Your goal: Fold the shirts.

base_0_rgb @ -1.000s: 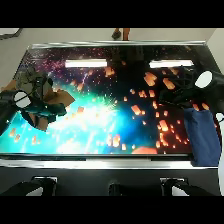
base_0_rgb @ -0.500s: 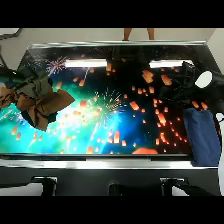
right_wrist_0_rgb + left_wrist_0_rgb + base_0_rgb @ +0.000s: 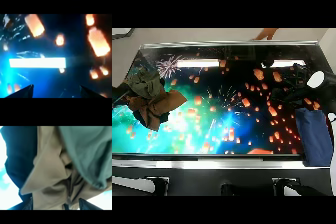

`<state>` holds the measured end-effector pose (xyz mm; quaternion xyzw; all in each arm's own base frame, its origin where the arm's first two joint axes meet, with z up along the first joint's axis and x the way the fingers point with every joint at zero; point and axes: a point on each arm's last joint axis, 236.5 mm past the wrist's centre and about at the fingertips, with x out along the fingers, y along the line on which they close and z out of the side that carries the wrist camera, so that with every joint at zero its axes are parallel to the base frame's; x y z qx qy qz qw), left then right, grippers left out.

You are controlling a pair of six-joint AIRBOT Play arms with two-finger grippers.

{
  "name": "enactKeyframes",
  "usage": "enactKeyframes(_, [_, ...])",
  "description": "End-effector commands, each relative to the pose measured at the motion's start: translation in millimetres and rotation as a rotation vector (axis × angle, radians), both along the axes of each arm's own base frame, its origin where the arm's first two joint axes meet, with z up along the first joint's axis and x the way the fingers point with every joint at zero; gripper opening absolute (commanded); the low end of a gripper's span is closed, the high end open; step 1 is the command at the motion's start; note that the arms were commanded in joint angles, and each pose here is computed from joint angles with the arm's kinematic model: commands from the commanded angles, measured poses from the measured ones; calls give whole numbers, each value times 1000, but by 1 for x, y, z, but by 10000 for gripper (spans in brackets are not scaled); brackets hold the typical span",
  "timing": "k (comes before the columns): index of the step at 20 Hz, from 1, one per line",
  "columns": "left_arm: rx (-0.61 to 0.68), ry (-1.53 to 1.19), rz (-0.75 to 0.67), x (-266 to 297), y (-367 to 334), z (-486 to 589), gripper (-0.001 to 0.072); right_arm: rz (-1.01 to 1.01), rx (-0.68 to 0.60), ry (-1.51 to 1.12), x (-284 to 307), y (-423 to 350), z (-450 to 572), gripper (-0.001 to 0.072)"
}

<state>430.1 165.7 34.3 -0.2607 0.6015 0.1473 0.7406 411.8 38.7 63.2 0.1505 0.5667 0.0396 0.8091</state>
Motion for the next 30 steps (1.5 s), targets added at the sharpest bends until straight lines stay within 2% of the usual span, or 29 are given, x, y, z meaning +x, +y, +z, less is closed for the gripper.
enactKeyframes(1, [-41,38,-76,-2,-23,-28,720,3,2,12,-3,1,-1,678])
enactKeyframes(7, [-77,66,-191,2,-72,-62,720,4,4,16,-3,1,-1,678])
enactKeyframes(11, [-80,78,-197,5,-75,-78,718,9,6,33,-7,2,-3,678])
enactKeyframes(12, [-76,77,-193,6,-72,-81,694,12,6,45,-10,2,-4,678])
enactKeyframes(13, [-73,73,-189,8,-71,-82,521,15,7,55,-13,3,-4,678])
enactKeyframes(14, [-70,66,-187,10,-70,-83,298,16,7,60,-14,3,-5,678])
enactKeyframes(15, [-70,64,-188,10,-70,-83,121,17,7,63,-14,3,-5,678])
enactKeyframes(16, [-69,62,-189,11,-71,-82,51,17,7,63,-14,3,-5,678])
enactKeyframes(17, [-63,50,-196,13,-70,-77,28,17,7,63,-14,3,-5,678])
enactKeyframes(19, [-41,-31,-198,27,-69,-46,27,17,6,62,-14,2,-5,678])
enactKeyframes(23, [74,-371,-223,60,-78,94,26,54,-20,19,-7,0,-3,678])
enactKeyframes(26, [59,-692,-331,48,-152,215,26,62,-42,13,-7,-4,-1,678])
enactKeyframes(30, [0,-940,-567,-9,-278,308,26,70,-45,-4,-17,-3,16,678])
